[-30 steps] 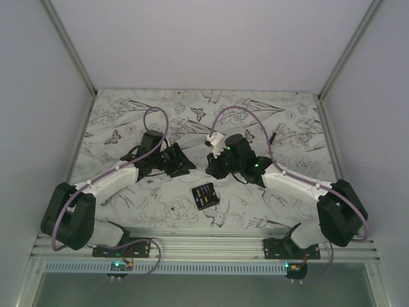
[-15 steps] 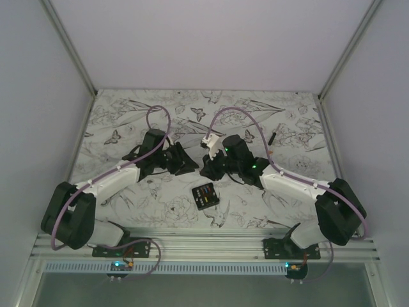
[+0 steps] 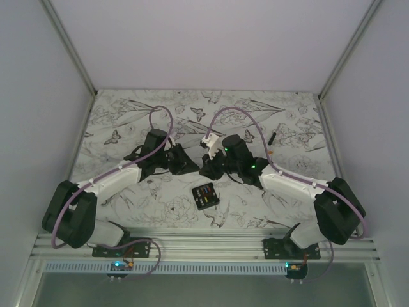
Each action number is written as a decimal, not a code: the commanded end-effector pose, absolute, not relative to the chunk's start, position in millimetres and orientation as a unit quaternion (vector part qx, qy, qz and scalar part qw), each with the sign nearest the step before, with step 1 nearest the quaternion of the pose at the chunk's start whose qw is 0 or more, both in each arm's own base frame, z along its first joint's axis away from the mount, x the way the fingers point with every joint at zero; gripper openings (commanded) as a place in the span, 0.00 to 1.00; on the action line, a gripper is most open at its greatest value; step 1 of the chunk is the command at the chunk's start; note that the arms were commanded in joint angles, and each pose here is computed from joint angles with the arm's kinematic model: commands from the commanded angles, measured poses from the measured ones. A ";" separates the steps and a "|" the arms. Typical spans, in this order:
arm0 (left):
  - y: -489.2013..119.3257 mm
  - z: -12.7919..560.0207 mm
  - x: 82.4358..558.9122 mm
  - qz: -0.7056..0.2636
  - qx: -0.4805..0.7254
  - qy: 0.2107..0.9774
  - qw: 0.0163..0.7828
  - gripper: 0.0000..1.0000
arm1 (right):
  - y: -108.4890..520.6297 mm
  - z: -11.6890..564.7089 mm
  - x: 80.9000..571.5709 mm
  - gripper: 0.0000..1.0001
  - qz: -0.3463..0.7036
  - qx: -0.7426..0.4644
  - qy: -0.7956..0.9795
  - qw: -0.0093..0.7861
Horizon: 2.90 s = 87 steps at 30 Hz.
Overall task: Snap on the fuse box
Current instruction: Pick up the fuse from the center of the board.
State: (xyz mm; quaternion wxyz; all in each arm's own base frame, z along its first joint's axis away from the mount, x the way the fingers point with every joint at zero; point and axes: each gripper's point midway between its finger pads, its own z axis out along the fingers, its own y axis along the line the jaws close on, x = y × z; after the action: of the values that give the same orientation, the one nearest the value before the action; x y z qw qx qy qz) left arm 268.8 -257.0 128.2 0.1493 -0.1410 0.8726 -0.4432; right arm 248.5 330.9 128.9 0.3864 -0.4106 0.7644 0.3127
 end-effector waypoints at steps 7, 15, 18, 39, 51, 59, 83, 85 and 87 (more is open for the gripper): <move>-265.2 138.2 267.3 -0.461 -0.128 0.866 0.145 0.00 | 343.2 143.0 256.8 0.18 0.325 -0.400 0.748 0.418; -259.2 151.9 266.1 -0.465 -0.137 0.857 0.174 0.00 | 342.1 163.0 258.8 0.34 0.349 -0.342 0.751 0.444; -250.3 168.7 264.8 -0.467 -0.139 0.846 0.215 0.00 | 334.7 184.3 256.5 0.42 0.370 -0.294 0.744 0.472; -214.6 306.7 245.9 -0.530 -0.163 0.722 0.414 0.00 | 338.7 326.0 213.2 0.48 0.630 -0.047 0.579 0.514; -224.8 345.7 225.5 -0.582 -0.152 0.673 0.431 0.00 | 346.2 343.7 206.8 0.43 0.663 -0.019 0.536 0.523; -225.7 351.3 218.4 -0.595 -0.150 0.664 0.427 0.00 | 348.6 351.2 205.7 0.30 0.677 -0.018 0.520 0.521; -227.1 355.6 212.5 -0.610 -0.145 0.652 0.427 0.00 | 364.7 366.1 194.4 0.16 0.721 -0.040 0.492 0.486; -227.0 356.7 212.3 -0.611 -0.145 0.650 0.428 0.00 | 366.5 367.2 192.6 0.17 0.727 -0.043 0.488 0.481; -226.8 357.1 211.6 -0.612 -0.144 0.649 0.428 0.00 | 367.5 367.5 191.9 0.17 0.730 -0.044 0.486 0.477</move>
State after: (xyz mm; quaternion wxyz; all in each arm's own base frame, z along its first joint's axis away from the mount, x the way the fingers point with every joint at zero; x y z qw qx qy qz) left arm 219.8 -220.6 349.1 0.4345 -0.1618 0.6621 -0.5887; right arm 206.2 360.7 345.2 0.4919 -0.0218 0.5180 0.6994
